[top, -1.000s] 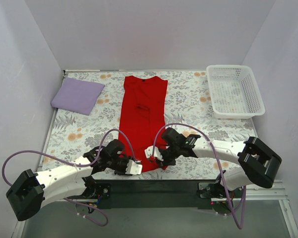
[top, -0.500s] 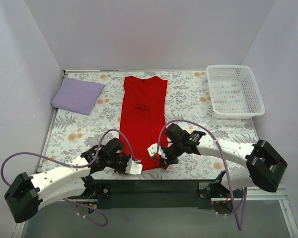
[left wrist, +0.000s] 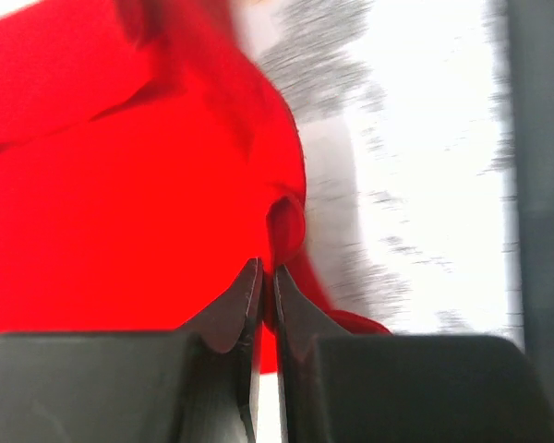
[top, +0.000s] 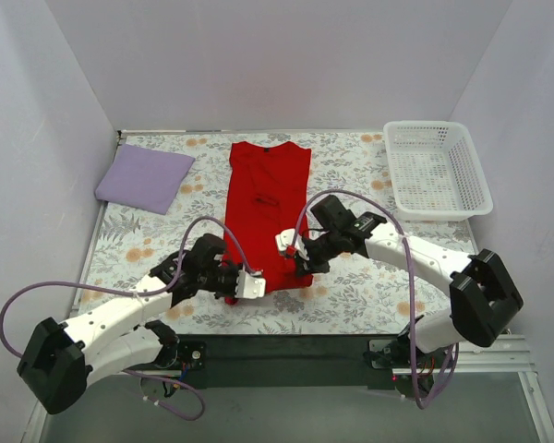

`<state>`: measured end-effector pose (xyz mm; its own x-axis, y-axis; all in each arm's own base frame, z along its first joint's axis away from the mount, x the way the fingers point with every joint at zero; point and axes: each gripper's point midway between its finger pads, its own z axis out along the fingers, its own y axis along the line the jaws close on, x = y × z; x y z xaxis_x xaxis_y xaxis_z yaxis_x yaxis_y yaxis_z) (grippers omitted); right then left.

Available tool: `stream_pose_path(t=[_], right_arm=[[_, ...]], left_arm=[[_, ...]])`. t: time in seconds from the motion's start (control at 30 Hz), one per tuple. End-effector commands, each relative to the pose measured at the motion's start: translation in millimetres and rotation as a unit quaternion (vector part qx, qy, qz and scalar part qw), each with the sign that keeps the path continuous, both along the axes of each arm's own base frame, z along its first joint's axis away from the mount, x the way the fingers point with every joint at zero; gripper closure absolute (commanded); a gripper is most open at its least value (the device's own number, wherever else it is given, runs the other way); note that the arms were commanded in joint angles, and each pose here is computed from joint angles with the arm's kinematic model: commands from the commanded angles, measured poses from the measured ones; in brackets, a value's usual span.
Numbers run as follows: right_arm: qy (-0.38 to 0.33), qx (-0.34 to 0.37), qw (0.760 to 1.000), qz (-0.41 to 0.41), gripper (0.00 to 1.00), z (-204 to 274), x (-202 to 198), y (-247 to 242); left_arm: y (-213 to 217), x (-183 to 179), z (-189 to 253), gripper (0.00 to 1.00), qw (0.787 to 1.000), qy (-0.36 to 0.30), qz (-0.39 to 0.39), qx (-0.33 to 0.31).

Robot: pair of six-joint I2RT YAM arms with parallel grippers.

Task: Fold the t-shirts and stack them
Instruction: Fold the tshirt

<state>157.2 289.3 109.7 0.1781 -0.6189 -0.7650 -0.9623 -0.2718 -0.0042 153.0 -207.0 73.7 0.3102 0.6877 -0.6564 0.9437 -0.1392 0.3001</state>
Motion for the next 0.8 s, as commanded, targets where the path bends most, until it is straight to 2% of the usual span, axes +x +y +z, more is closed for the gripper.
stream_pose_path(t=[0.0, 0.13, 0.23, 0.27, 0.4, 0.77], right_arm=[[-0.011, 0.007, 1.0, -0.025, 0.99, 11.0, 30.6, 1.5], [-0.016, 0.003, 0.999, -0.051, 0.99, 11.7, 68.9, 8.3], [-0.016, -0.002, 0.997, -0.074, 0.99, 9.5, 97.5, 10.3], [-0.018, -0.003, 0.997, -0.081, 0.99, 10.3, 105.0, 11.8], [-0.018, -0.021, 0.993, -0.113, 0.99, 0.6, 138.3, 13.3], [-0.045, -0.018, 0.981, -0.19, 0.99, 9.1, 226.7, 7.7]], left_arm=[[-12.8, 42.8, 31.8, 1.0, 0.997, -0.052, 0.01, -0.061], [-8.4, 89.6, 32.9, 1.0, 0.995, -0.057, 0.043, -0.074], [-14.5, 132.8, 49.5, 1.0, 0.989, -0.094, 0.061, -0.102], [-11.3, 138.8, 41.0, 1.0, 0.989, -0.087, 0.068, -0.096], [-11.2, 184.9, 53.3, 1.0, 0.983, -0.109, 0.089, -0.114], [-4.5, 261.9, 57.0, 1.0, 0.972, -0.148, 0.123, -0.136]])
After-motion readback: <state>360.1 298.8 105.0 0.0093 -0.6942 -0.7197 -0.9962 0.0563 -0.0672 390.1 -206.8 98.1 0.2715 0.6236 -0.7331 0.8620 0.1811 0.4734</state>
